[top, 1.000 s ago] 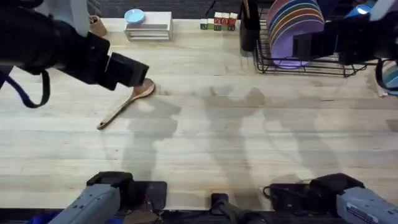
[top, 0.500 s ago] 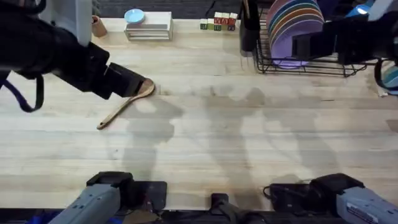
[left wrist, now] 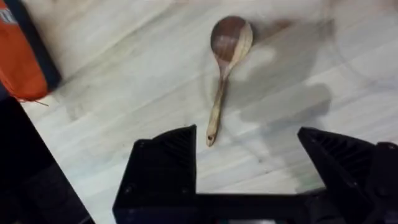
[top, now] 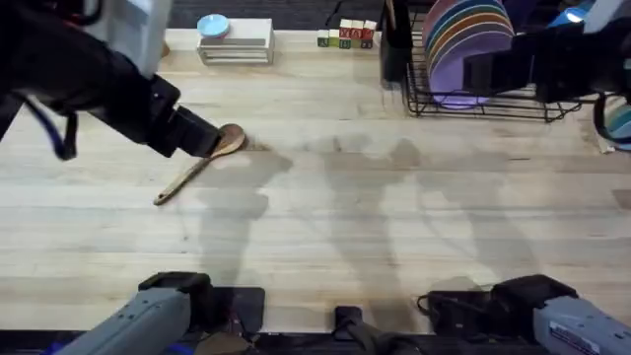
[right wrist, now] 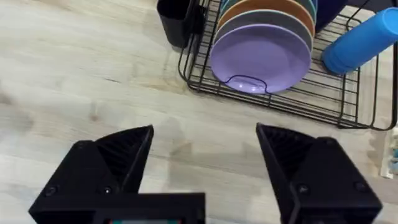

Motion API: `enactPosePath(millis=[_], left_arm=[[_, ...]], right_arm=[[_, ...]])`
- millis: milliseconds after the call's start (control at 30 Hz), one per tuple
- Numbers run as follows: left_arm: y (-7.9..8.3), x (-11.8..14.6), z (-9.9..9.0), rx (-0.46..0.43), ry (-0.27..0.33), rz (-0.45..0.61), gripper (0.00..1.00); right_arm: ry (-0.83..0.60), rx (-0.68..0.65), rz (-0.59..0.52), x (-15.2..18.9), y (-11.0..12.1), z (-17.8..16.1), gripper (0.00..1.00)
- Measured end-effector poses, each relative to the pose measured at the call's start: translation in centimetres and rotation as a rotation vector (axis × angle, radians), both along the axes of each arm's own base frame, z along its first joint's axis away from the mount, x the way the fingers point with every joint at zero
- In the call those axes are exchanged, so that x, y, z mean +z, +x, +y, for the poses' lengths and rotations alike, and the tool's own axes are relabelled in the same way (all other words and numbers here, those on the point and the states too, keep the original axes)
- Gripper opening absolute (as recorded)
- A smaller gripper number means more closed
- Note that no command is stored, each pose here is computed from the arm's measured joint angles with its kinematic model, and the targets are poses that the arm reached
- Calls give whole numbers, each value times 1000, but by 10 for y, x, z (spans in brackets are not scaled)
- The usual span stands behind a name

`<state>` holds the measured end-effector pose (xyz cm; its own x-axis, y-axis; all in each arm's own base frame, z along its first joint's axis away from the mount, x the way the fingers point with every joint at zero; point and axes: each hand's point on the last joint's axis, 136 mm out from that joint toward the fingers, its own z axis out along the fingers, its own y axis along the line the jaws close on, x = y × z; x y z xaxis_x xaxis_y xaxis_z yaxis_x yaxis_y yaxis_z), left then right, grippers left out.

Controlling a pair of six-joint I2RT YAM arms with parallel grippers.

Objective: Pick up the spoon on the table one by one and put them onto the rack

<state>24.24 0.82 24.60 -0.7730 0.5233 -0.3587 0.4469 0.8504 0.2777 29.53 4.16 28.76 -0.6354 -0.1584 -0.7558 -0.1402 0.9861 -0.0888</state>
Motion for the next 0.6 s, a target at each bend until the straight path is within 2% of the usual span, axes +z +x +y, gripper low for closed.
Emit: enactPosePath(millis=[233,600], left_arm=[[8,-35,6,12,34,176,994],[20,-76,15,10,93,363,995]], right_arm=[[0,0,0,0,0,0,992],[0,0,0,0,0,0,992]])
